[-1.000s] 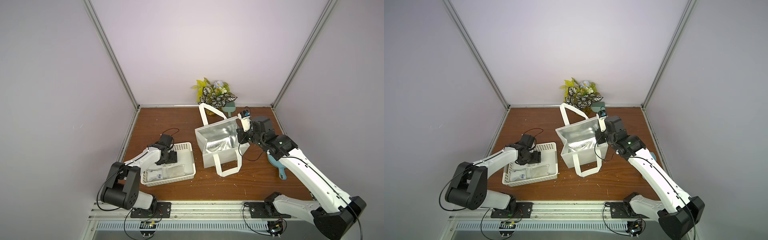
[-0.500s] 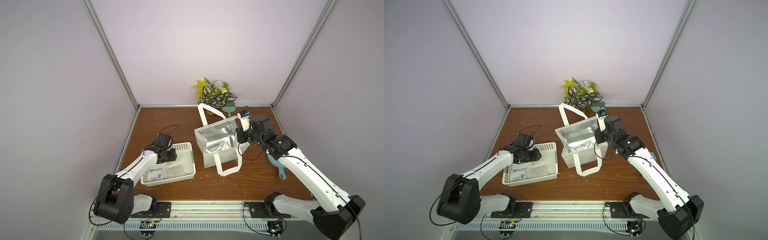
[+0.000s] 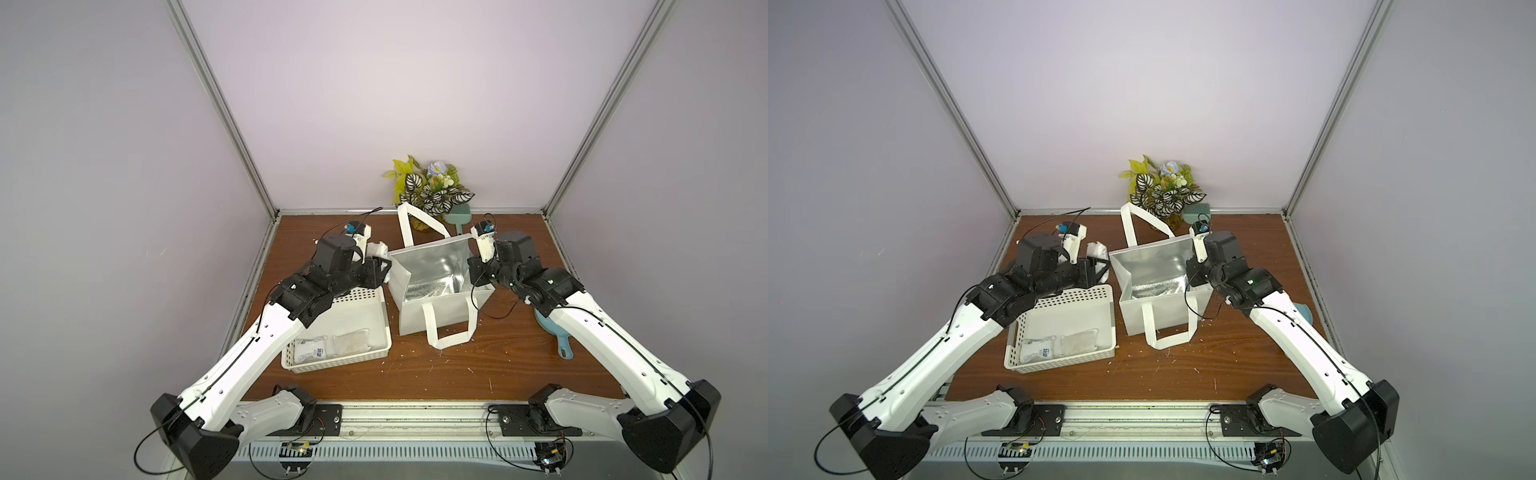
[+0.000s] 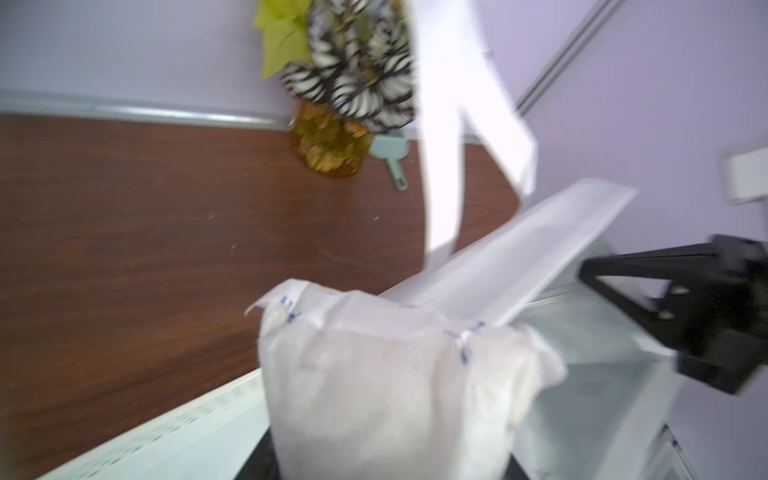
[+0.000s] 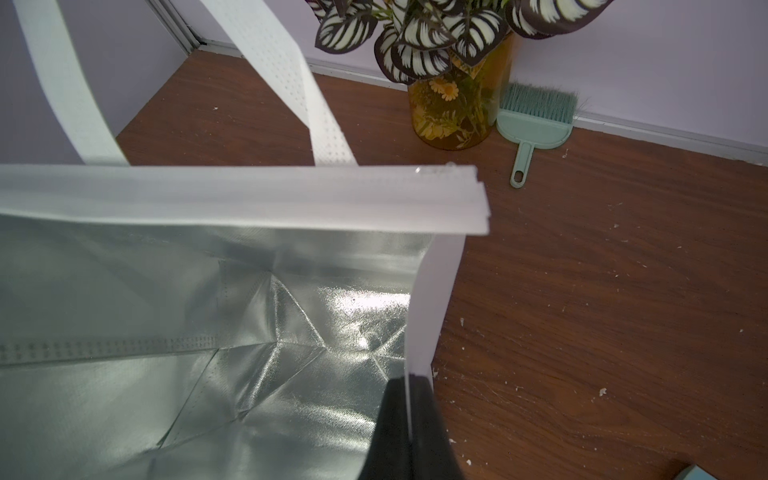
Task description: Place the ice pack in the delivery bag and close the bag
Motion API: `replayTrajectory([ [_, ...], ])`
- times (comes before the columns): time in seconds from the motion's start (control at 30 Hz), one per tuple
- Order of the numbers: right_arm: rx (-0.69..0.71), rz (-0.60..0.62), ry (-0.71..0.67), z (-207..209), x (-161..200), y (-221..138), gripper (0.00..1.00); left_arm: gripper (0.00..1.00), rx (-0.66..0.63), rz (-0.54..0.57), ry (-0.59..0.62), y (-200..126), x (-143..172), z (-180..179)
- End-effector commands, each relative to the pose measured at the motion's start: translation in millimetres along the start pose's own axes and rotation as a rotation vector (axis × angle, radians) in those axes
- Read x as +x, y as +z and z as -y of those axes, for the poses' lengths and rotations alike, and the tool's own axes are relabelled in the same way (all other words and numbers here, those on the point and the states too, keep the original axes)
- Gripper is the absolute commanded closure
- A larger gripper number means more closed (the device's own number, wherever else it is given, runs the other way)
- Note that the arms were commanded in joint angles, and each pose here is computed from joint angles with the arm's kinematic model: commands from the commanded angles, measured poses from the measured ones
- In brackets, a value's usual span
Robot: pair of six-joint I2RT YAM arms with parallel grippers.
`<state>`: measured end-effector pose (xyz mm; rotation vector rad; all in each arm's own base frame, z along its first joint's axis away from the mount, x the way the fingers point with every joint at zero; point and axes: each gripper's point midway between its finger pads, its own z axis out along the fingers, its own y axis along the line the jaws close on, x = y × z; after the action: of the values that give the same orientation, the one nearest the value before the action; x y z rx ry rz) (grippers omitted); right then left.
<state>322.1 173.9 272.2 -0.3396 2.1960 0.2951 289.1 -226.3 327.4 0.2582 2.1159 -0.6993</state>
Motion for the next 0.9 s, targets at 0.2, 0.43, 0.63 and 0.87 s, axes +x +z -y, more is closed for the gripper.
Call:
replayTrajectory([
  [0.2, -0.025, 0.049, 0.06, -2, -6, -8, 1.0, 0.73, 0.184, 0.035, 0.198, 10, -24, 109],
  [0.43, -0.078, 0.073, 0.075, -10, -10, -15, 1.0, 0.73, 0.104, -0.085, 0.257, 72, 14, 104],
  [0.63, -0.103, 0.079, 0.073, -12, -6, -22, 1.0, 0.7, 0.071, -0.175, 0.25, 123, 43, 100],
  [0.87, -0.115, 0.087, 0.082, -13, -3, -27, 1.0, 0.68, 0.032, -0.295, 0.248, 162, 87, 85],
])
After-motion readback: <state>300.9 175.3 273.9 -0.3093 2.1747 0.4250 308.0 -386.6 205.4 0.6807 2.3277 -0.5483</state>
